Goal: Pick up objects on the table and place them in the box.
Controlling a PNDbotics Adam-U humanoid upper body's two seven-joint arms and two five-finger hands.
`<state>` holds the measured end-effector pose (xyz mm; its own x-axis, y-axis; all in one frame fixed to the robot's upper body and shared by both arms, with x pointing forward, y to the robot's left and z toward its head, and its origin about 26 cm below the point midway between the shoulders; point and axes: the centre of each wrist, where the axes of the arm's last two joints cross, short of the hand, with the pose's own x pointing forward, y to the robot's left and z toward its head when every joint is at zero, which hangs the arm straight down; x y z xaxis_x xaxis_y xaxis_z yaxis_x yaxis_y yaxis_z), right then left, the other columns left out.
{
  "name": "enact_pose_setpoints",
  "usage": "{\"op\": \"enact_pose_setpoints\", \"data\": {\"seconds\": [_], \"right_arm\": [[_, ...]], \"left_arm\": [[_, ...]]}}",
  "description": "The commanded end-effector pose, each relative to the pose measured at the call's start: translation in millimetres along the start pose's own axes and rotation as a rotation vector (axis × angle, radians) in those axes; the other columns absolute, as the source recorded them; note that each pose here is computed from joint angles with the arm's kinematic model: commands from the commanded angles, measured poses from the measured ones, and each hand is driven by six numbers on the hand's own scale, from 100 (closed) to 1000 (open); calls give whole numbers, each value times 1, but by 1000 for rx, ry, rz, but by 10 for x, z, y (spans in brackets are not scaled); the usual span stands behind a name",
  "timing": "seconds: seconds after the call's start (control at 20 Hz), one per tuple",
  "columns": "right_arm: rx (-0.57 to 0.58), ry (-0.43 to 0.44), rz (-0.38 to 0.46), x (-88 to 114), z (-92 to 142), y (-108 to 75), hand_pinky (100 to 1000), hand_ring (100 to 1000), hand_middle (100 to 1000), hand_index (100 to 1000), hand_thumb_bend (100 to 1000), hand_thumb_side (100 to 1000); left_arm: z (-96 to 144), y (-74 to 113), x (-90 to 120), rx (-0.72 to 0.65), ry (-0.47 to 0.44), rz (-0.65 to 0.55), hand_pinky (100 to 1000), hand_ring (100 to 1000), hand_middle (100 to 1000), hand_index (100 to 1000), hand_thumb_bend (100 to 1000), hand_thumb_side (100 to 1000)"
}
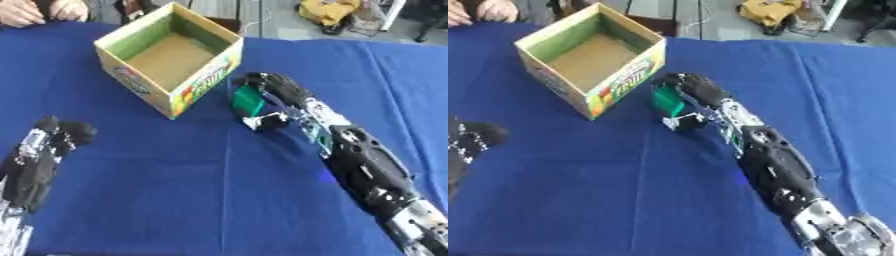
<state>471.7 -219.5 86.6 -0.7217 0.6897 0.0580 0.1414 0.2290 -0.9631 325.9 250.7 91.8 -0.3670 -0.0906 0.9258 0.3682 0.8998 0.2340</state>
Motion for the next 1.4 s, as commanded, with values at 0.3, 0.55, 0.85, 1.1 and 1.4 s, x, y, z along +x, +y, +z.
{"op": "enact_pose_setpoints", "data": {"seconds": [0.3, 0.55, 0.85, 1.1, 1.4], "right_arm": [[-118, -34, 35, -93, -51, -512, 662, 556, 694, 884, 215, 233], [-159, -32, 22, -116, -63, -803, 660, 547, 694, 884, 234, 207], [-172, -32, 31, -149, -82, -1055, 657, 537, 697, 888, 257, 185], [-197, -22, 50, -185, -88, -1230, 652, 529, 696, 889, 276, 170], [-192, 3, 82, -264, -45, -1309, 654, 534, 701, 892, 270, 179]], "left_arm": [[-6, 14, 39, 3, -11, -5, 823, 773, 610, 690, 222, 1000], [-5, 3, 36, 0, -10, 0, 823, 773, 610, 690, 225, 1000], [-83, -76, 85, -50, -34, 17, 822, 773, 610, 690, 234, 1000], [-198, -205, 160, -126, -66, 47, 821, 772, 610, 689, 247, 1000], [-321, -302, 262, -188, -103, 64, 821, 772, 610, 689, 253, 1000]]}}
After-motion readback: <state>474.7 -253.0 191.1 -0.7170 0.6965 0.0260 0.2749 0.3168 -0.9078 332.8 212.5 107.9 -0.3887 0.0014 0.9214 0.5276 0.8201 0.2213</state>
